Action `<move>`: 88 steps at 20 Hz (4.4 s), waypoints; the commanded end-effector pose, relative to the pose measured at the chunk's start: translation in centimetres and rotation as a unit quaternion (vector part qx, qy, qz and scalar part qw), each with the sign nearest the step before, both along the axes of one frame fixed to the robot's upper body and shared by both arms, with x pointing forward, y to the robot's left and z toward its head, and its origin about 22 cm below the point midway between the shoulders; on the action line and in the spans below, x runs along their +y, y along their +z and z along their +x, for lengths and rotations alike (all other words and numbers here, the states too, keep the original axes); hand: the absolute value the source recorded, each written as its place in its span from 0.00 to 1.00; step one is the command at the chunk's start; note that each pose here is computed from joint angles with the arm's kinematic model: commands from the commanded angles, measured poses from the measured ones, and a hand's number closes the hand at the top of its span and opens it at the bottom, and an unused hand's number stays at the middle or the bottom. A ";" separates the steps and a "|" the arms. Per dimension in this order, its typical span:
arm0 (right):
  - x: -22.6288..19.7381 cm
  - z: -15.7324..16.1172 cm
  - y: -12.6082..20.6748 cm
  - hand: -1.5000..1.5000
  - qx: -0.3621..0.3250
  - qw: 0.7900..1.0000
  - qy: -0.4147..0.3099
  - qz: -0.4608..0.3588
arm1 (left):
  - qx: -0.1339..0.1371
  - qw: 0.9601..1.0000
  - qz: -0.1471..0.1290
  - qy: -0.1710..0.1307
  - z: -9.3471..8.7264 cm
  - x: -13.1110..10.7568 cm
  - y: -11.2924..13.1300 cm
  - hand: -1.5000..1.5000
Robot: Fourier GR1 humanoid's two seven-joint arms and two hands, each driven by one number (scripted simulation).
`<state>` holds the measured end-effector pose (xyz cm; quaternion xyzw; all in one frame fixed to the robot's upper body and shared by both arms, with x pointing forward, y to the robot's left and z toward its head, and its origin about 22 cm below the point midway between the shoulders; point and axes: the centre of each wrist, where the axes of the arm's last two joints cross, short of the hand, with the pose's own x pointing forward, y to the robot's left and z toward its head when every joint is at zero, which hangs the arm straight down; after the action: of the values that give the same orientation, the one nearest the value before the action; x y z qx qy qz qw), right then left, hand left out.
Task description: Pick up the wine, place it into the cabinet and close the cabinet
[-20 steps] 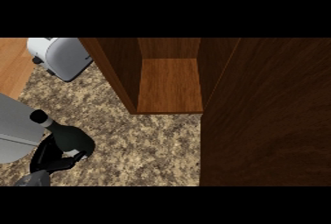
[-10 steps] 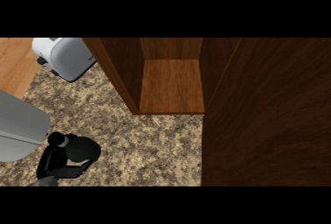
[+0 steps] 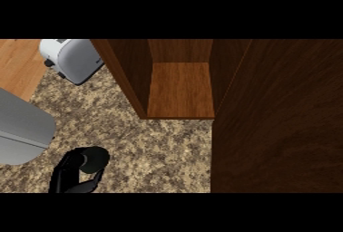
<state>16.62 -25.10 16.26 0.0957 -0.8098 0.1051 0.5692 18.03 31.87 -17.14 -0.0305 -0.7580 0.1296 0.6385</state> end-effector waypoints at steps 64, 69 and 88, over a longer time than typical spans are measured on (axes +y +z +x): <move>-0.3 0.2 -1.9 0.00 0.001 1.000 -0.002 0.003 | -0.026 0.997 0.041 -0.055 11.6 -24.0 15.0 1.00; -0.6 1.3 -0.9 0.00 0.002 1.000 0.002 0.007 | -0.003 0.998 0.034 -0.049 13.1 -23.4 14.2 1.00; 1.0 0.0 -1.2 0.00 0.008 1.000 0.019 0.012 | 0.008 0.999 -0.022 -0.042 15.4 -21.8 10.3 1.00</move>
<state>17.21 -25.38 14.98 0.1101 -0.8032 0.1037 0.5762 33.35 9.80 -5.69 -0.0862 -0.7465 0.1179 0.6491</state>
